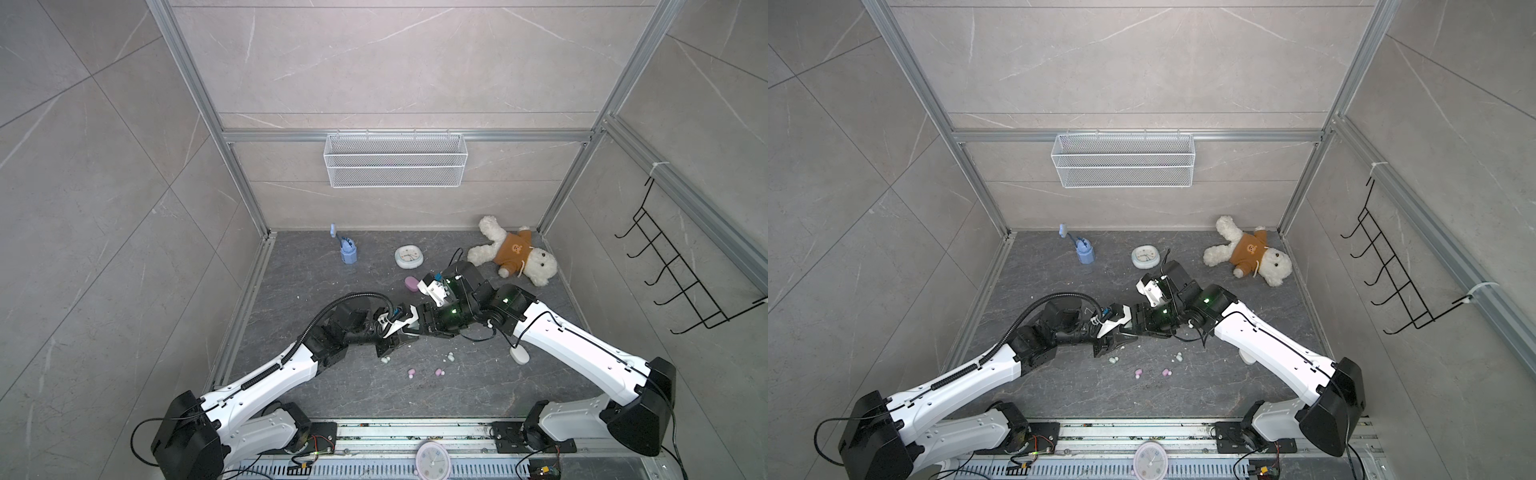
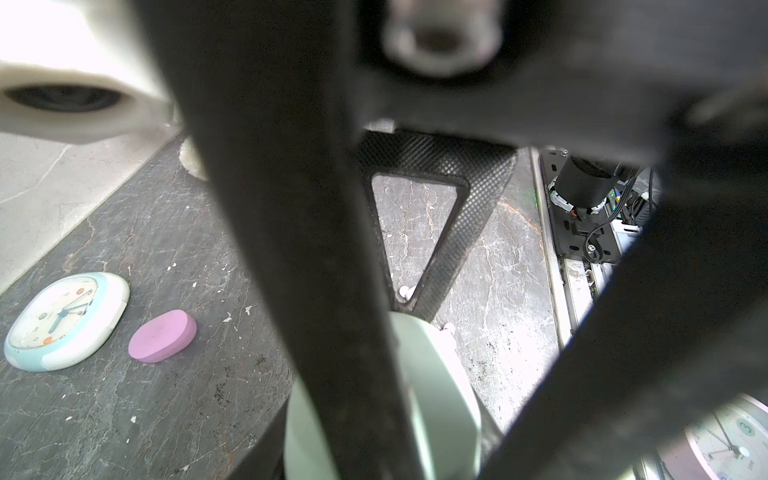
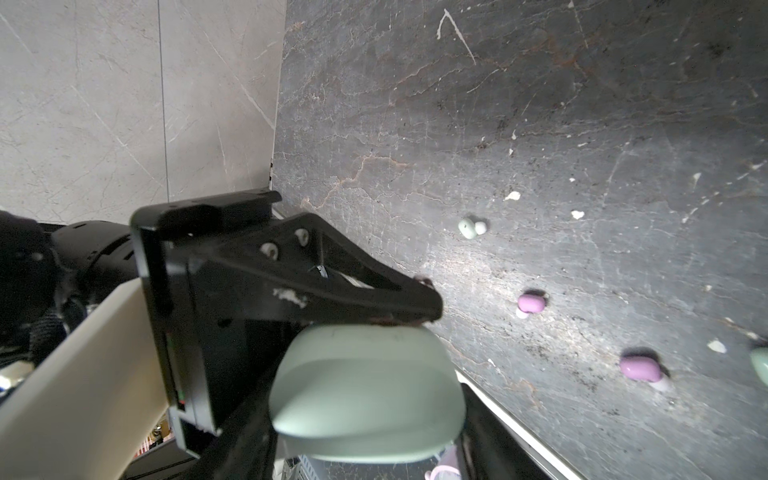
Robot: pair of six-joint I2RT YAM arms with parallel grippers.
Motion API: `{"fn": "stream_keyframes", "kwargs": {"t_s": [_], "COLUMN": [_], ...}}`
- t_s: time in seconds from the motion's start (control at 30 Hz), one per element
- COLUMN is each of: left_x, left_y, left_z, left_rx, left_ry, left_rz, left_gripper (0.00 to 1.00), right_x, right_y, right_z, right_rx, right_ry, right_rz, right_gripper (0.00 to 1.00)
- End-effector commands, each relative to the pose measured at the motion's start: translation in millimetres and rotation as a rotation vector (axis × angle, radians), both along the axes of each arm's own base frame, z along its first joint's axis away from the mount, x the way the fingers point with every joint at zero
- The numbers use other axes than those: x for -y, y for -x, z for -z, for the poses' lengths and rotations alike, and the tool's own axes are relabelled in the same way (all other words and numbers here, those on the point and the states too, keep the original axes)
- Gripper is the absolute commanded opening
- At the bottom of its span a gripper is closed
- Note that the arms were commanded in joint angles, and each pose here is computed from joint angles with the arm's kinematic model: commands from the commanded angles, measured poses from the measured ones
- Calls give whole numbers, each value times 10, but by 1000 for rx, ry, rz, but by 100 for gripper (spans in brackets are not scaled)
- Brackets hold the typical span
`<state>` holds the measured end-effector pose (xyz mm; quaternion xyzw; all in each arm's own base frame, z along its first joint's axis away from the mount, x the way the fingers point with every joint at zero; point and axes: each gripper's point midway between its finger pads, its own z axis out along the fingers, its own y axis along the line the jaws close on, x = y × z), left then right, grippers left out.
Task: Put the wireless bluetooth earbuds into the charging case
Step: 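Carry the mint-green case to the left gripper and hand it over, then flip open the mint-green case lid with the right gripper while the left gripper holds it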
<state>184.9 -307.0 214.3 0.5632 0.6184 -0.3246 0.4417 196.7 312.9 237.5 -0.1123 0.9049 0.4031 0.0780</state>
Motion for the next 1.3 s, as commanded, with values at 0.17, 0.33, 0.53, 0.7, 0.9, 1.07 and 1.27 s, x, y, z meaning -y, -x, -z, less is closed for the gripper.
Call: {"fn": "stream_keyframes", "kwargs": {"t_s": [0.17, 0.33, 0.53, 0.7, 0.9, 1.07, 1.27], "left_x": [60, 54, 49, 59, 90, 118, 181], "left_y": [41, 46, 68, 165, 385, 509, 557], "left_z": [-240, -248, -270, -413, -722, -862, -905], "left_rx": [9, -7, -40, -88, -180, -235, -261], "left_ry": [61, 73, 101, 168, 295, 342, 365], "left_rz": [25, 15, 6, 32, 129, 208, 279], "left_gripper": [36, 36, 35, 34, 34, 33, 32], "right_x": [51, 173, 353, 681, 775, 687, 546], "right_y": [50, 70, 89, 143, 245, 313, 343], "right_z": [-200, -169, -233, -268, -622, -883, -925], "right_rx": [56, 59, 87, 149, 420, 637, 767], "right_ry": [-41, -6, 16, 106, 128, 126, 168], "right_rz": [9, 40, 77, 79, -91, -216, -328], "right_gripper": [82, 89, 96, 100, 100, 100, 100]}}
